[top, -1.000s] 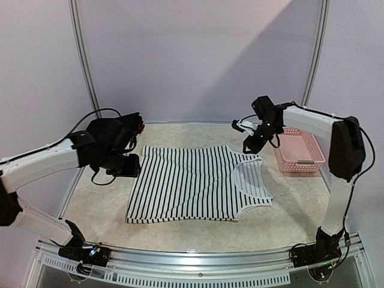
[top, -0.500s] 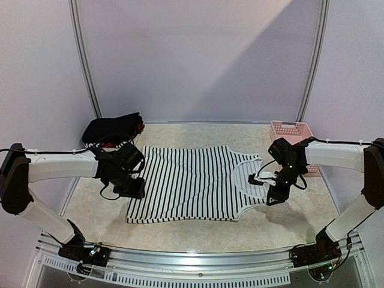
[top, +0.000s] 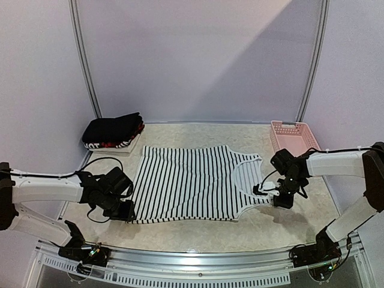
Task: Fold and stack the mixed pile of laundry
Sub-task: Adjust the crumpled tank top at the center of the board.
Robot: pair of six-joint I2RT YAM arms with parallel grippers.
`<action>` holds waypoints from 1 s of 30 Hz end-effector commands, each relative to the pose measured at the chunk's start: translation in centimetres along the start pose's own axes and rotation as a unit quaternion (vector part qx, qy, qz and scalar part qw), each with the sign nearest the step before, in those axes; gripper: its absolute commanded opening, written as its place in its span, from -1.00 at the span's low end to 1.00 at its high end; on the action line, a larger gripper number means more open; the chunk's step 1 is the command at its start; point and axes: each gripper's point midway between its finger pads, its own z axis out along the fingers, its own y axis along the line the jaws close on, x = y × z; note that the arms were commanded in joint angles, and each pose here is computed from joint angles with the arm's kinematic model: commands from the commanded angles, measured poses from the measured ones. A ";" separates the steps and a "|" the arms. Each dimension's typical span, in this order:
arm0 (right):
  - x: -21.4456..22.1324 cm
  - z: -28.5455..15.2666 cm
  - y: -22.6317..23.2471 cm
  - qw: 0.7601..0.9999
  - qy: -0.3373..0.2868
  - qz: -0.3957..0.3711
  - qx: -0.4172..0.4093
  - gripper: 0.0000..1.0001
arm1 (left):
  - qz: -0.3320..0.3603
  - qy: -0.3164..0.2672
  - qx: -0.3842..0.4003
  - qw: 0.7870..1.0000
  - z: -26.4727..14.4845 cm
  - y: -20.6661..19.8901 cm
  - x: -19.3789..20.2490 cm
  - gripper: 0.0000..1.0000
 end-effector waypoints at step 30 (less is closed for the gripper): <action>-8.8 -5.0 -2.9 0.988 -0.150 0.030 -0.022 -0.26 | -0.179 -0.048 0.137 0.973 -4.5 -1.4 -1.0 -0.15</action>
